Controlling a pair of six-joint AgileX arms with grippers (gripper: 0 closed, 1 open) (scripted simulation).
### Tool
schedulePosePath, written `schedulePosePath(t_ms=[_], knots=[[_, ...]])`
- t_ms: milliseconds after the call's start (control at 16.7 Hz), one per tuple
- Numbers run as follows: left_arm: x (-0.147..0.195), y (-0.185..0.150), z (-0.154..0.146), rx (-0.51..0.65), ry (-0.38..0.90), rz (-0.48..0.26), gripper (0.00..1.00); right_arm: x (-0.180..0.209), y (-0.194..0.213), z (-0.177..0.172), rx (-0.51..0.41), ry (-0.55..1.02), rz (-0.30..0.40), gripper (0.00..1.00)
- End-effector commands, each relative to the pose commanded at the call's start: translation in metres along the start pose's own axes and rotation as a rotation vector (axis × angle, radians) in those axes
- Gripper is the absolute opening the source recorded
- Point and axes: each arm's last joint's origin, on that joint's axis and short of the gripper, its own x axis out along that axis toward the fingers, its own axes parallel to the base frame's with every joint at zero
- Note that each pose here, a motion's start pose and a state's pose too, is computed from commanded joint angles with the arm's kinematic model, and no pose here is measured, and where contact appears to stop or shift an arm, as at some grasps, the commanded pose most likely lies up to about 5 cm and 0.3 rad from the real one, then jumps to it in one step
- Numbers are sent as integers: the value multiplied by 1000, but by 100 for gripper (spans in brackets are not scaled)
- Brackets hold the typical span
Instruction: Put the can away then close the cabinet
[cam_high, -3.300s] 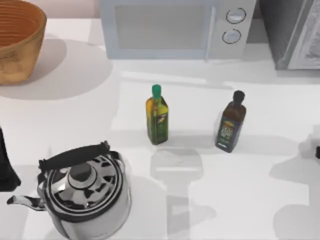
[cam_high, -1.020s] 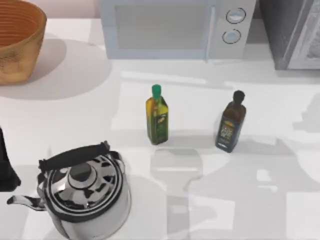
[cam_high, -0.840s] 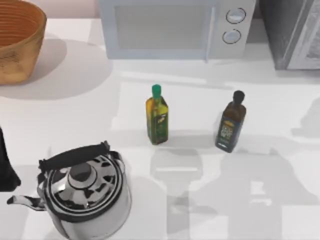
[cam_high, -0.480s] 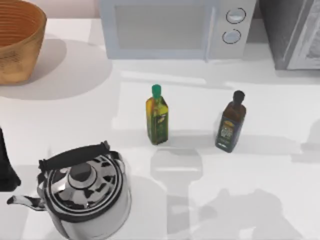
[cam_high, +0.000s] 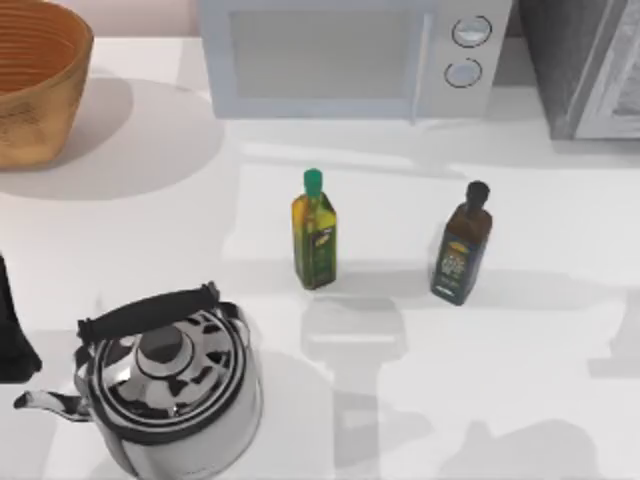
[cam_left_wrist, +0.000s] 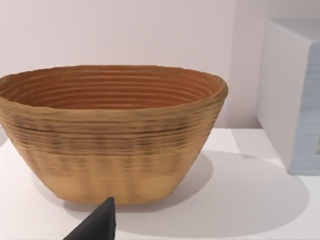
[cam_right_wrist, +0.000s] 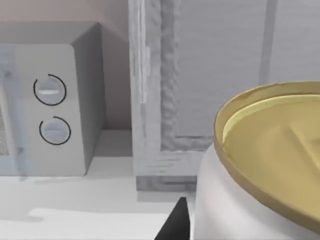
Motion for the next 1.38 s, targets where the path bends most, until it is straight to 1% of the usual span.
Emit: schedulePosePath(t_ms=[360, 480, 600, 780, 960, 1200, 1380], knots=[[0, 0, 0, 0, 0, 0, 100, 0, 0, -2, 2, 0, -1, 0], [0, 0, 0, 0, 0, 0, 100, 0, 0, 6, 2, 7, -3, 0], [0, 0, 0, 0, 0, 0, 100, 0, 1, 24, 1, 18, -3, 0], [0, 0, 0, 0, 0, 0, 100, 5, 3, 71, -1, 32, -2, 0], [0, 0, 0, 0, 0, 0, 100, 19, 8, 137, -2, 36, 1, 0], [0, 0, 0, 0, 0, 0, 100, 56, 17, 225, -3, 46, 1, 0], [0, 0, 0, 0, 0, 0, 100, 90, 26, 277, -3, 48, 0, 0]])
